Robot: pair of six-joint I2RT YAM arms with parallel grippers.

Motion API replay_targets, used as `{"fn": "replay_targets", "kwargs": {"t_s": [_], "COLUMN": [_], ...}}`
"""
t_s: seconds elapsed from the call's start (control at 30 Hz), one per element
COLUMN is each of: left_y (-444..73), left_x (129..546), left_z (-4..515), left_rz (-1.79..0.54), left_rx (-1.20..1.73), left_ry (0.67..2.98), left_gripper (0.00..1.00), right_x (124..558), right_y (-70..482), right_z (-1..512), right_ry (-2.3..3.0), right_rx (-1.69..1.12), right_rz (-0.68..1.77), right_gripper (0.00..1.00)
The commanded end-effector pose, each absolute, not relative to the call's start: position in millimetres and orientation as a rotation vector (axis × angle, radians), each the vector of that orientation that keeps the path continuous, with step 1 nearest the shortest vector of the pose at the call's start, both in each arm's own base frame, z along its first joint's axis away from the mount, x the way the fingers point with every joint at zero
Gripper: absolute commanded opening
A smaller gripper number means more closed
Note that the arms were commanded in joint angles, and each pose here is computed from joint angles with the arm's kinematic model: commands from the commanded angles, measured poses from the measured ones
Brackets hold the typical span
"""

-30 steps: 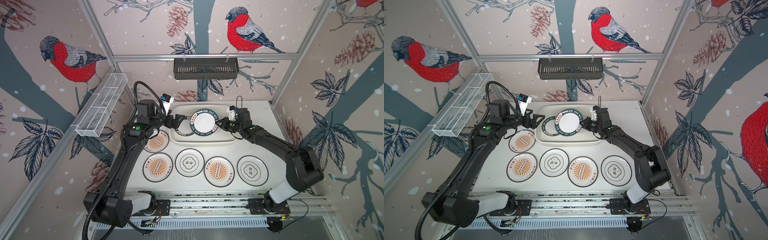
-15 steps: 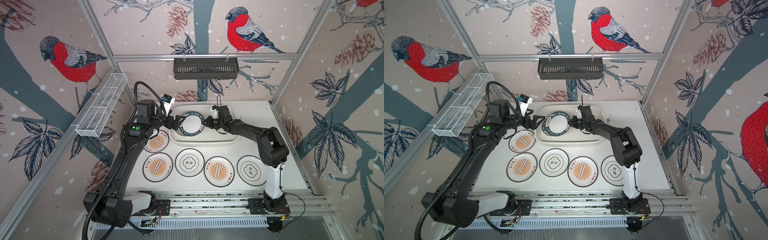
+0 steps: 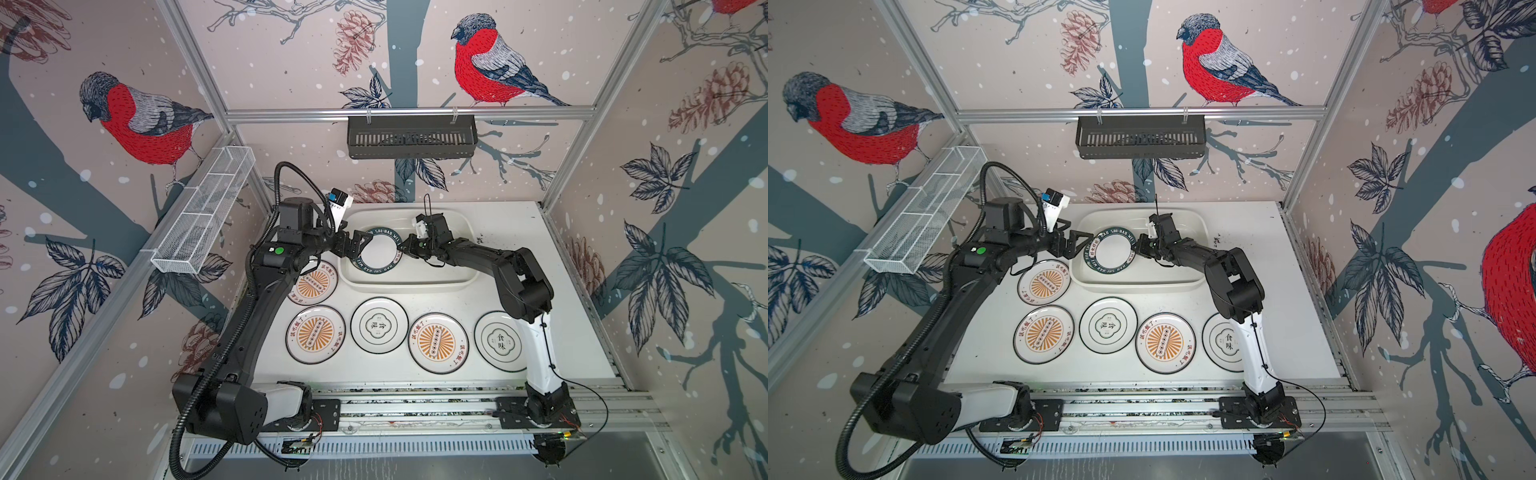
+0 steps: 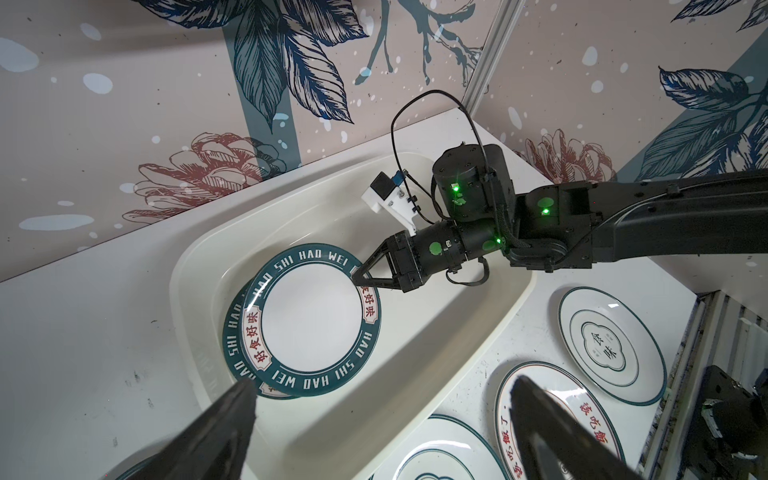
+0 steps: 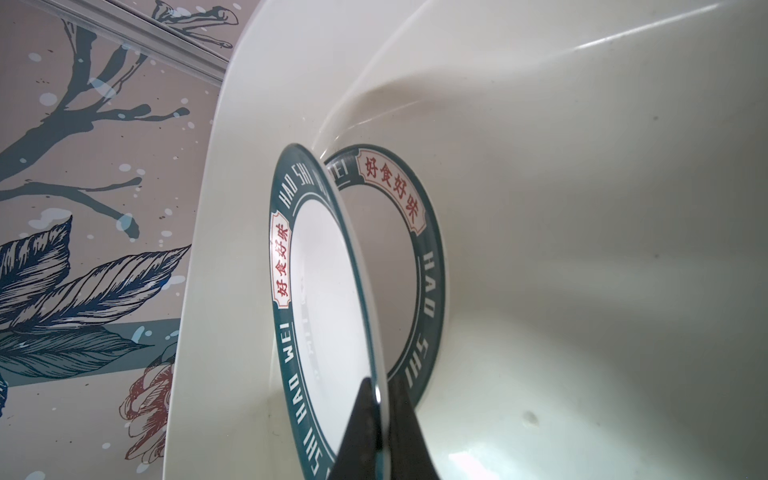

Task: Place the plates into the plastic bin on the countertop
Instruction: 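Carry the plate over the bin and lower it onto the first plate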

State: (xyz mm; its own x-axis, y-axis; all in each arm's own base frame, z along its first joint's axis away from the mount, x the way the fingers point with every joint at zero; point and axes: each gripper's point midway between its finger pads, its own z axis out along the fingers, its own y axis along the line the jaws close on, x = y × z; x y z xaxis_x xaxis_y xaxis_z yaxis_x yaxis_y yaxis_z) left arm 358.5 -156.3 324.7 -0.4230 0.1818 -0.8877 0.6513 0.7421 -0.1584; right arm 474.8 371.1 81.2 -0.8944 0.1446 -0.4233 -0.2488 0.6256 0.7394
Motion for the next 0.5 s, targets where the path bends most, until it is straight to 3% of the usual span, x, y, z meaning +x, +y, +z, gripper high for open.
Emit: {"fn": "replay_targets", "kwargs": {"t_s": [0.0,0.47], "left_y": [-159,-159], "left_x": [359,363], "left_z": [328,330], "left_rz": [-0.617,-0.599], "left_rx": [0.664,0.687], "left_ry": [1.955,1.957], "left_gripper": [0.94,0.94], "right_x": [478,482], "right_y": [380,384], "right_z": [88,75], "right_ry": [2.365,2.383], "right_rx": [-0.097,-0.068], "right_rz": [1.247,1.277], "right_gripper": [0.04,0.08]}}
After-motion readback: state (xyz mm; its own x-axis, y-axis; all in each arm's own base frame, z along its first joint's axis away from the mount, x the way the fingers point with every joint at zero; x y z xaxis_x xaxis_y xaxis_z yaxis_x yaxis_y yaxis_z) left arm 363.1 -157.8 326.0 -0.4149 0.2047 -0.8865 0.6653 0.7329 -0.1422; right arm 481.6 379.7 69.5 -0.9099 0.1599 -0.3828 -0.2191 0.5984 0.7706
